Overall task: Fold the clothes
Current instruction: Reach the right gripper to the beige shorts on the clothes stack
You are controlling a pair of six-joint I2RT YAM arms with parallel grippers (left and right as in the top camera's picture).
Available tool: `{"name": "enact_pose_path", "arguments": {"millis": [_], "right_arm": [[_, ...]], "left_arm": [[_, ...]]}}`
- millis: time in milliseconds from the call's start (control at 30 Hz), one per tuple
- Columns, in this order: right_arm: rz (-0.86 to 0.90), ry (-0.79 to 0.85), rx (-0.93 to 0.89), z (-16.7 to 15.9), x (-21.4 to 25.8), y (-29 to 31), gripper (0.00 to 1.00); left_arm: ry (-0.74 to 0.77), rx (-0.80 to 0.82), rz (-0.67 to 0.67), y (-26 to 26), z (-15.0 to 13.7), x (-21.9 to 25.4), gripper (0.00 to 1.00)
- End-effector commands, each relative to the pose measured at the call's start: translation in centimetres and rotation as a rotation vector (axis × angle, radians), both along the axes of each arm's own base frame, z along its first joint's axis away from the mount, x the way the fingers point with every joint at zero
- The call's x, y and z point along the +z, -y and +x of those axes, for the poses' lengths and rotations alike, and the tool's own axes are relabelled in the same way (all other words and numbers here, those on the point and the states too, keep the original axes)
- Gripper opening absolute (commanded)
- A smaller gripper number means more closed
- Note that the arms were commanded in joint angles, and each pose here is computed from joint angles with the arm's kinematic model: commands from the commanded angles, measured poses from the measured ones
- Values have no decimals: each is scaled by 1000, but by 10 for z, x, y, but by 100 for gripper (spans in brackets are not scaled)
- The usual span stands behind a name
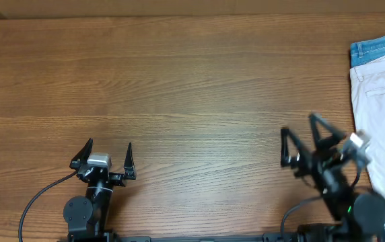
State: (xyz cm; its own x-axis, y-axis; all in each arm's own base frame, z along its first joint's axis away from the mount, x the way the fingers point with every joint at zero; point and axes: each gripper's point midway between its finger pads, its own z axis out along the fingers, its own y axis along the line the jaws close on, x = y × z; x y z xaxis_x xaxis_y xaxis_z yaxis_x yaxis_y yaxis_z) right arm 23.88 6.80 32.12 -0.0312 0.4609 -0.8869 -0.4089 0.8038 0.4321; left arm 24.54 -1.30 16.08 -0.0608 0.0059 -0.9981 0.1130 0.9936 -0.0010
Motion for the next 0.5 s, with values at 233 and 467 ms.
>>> {"name": "enact_pose_path", "arguments": {"millis": [233,467], "right_arm": [[-472,-540,-575,166,-12,104,100],[-614,-876,-664,243,-84,151,100]], "left_arm": [[8,-16,19,3,-1,0,100],[8,-16,19,3,-1,0,99]]}}
